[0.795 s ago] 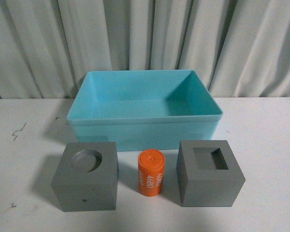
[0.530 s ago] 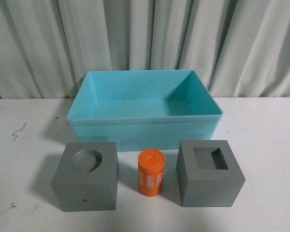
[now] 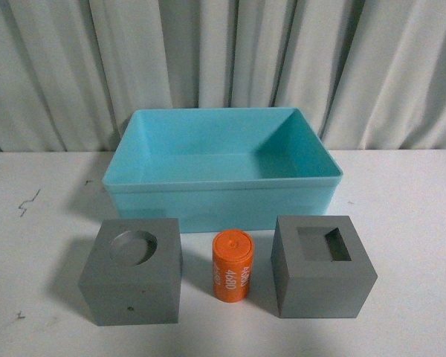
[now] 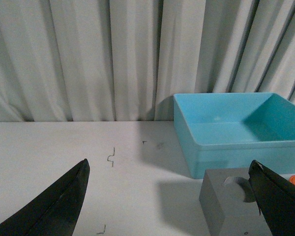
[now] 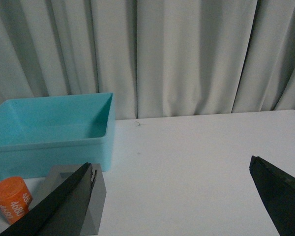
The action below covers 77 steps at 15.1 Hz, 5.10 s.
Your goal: Place gray and orange parts in blue box
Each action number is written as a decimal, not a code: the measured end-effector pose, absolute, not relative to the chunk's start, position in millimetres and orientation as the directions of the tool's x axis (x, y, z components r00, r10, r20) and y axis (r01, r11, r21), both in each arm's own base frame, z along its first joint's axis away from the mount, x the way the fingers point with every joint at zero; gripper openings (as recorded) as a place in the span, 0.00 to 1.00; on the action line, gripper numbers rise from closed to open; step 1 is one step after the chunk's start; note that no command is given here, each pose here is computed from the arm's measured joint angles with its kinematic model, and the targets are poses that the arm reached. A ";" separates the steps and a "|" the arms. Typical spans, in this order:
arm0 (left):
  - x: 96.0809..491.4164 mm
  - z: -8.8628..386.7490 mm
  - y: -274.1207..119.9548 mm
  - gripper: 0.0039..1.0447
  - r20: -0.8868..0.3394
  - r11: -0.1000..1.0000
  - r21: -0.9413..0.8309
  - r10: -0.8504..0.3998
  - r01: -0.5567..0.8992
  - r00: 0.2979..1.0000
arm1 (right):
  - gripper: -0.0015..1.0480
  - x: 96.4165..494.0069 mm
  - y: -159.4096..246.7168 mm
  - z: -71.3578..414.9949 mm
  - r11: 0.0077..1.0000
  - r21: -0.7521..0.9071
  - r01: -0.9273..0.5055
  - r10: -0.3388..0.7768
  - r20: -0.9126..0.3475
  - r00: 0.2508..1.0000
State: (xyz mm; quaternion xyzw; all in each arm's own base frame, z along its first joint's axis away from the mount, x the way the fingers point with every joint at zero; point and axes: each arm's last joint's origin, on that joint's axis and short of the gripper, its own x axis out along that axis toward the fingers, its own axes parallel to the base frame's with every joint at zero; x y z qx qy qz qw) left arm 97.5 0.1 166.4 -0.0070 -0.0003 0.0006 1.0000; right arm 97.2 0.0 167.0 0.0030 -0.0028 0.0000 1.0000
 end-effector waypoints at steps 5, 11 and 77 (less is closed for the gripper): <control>97.5 166.4 0.1 0.94 0.001 1.000 -0.014 0.001 -0.001 1.000 | 0.94 97.2 0.0 167.0 1.000 0.006 0.000 0.000 0.006 1.000; 97.5 166.4 0.1 0.94 0.001 1.000 -0.014 0.001 -0.001 1.000 | 0.94 97.2 0.0 167.0 1.000 0.006 0.000 0.000 0.006 1.000; 97.5 166.4 0.0 0.94 0.001 1.000 -0.014 0.000 0.000 1.000 | 0.18 506.2 137.9 139.3 0.998 0.011 -0.067 0.060 -0.593 0.803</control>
